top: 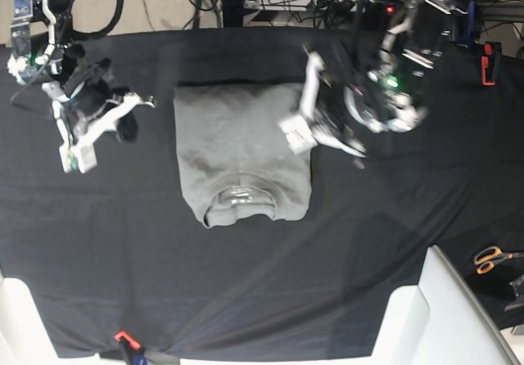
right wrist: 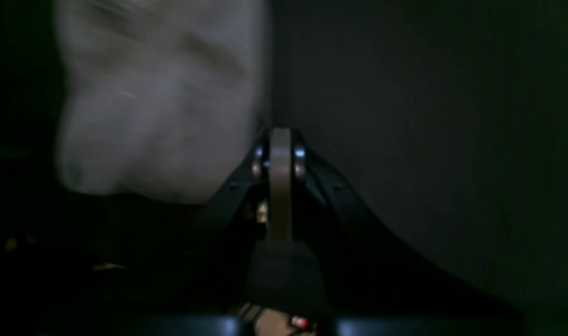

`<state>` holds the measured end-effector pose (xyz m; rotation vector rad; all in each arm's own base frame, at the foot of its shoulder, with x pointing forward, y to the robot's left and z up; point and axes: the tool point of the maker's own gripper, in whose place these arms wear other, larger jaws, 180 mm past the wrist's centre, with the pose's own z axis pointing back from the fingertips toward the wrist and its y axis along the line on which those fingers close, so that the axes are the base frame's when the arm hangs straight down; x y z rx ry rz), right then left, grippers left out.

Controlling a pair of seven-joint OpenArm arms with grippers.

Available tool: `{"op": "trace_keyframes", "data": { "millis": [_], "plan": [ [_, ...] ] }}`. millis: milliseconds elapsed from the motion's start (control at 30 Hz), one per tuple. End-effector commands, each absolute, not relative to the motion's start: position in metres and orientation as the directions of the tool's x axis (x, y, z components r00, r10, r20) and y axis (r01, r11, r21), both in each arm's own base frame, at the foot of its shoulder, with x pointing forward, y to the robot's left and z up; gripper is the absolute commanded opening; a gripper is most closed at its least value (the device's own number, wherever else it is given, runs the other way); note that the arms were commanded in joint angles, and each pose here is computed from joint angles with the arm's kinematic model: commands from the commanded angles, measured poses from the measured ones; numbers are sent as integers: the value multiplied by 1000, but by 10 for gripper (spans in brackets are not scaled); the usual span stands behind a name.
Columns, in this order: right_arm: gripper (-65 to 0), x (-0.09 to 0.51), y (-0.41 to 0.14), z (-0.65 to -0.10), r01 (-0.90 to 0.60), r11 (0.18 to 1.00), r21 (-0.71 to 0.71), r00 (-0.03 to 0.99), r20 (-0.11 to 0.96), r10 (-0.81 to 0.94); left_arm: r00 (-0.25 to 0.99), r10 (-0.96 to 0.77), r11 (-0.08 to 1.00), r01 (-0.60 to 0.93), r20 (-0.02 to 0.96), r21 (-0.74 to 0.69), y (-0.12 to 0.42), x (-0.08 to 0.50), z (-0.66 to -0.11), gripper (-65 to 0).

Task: Fold the T-shirt properly
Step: 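Grip the shirt's folded edge with both grippers and pull it straight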

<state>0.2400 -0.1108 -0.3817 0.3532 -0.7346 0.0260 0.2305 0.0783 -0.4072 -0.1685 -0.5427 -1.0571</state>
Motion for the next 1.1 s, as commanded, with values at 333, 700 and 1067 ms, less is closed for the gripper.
{"op": "trace_keyframes", "data": {
  "millis": [333, 700, 1067],
  "plan": [
    [-650, 242, -30, -391, -399, 831, 387, 744, 667, 46, 459, -662, 569, 822, 592, -1, 41, 232, -419, -650],
    [-650, 235, -49, -453, -277, 863, 423, 817, 576, -20, 613, -629, 647, 754, 479, -115, 64, 213, -478, -650],
    [-650, 217, -53, -482, -254, 857, 449, 847, 531, -27, 636, -617, 663, 738, 464, -129, 80, 208, -492, -650]
  ]
}}
